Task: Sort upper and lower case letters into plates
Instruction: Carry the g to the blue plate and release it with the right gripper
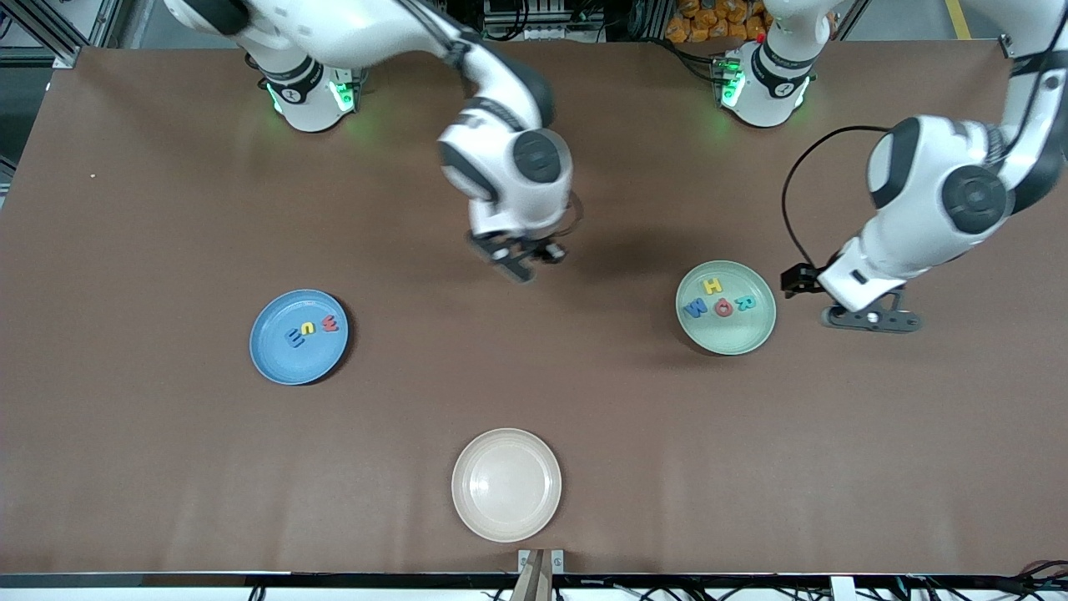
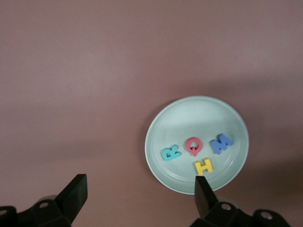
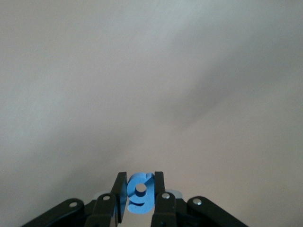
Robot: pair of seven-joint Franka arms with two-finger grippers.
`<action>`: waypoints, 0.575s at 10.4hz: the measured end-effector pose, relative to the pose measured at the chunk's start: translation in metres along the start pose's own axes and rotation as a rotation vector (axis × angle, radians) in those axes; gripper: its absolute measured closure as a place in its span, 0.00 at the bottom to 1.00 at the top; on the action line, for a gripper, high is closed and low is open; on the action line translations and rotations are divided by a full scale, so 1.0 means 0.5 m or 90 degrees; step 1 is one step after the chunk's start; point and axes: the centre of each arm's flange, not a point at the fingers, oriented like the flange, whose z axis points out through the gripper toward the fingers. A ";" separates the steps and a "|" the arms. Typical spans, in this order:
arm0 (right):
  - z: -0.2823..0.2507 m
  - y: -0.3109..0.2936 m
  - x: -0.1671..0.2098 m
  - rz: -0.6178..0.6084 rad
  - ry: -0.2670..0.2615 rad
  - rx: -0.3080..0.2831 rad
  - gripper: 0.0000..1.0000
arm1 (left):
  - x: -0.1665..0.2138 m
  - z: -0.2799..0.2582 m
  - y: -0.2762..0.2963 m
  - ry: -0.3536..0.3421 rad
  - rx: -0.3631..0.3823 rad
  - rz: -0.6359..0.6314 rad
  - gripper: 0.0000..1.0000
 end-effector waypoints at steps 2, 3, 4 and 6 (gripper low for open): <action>-0.003 0.123 0.192 -0.043 -0.027 -0.048 0.73 | 0.026 -0.130 -0.029 0.016 0.006 -0.020 0.00; 0.018 0.185 0.279 -0.059 -0.043 -0.063 0.73 | 0.032 -0.188 -0.041 0.024 0.007 -0.027 0.00; 0.047 0.250 0.368 -0.069 -0.062 -0.075 0.73 | 0.036 -0.237 -0.048 0.033 0.008 -0.032 0.00; 0.092 0.368 0.521 -0.085 -0.085 -0.061 0.73 | 0.036 -0.299 -0.048 0.044 0.008 -0.033 0.00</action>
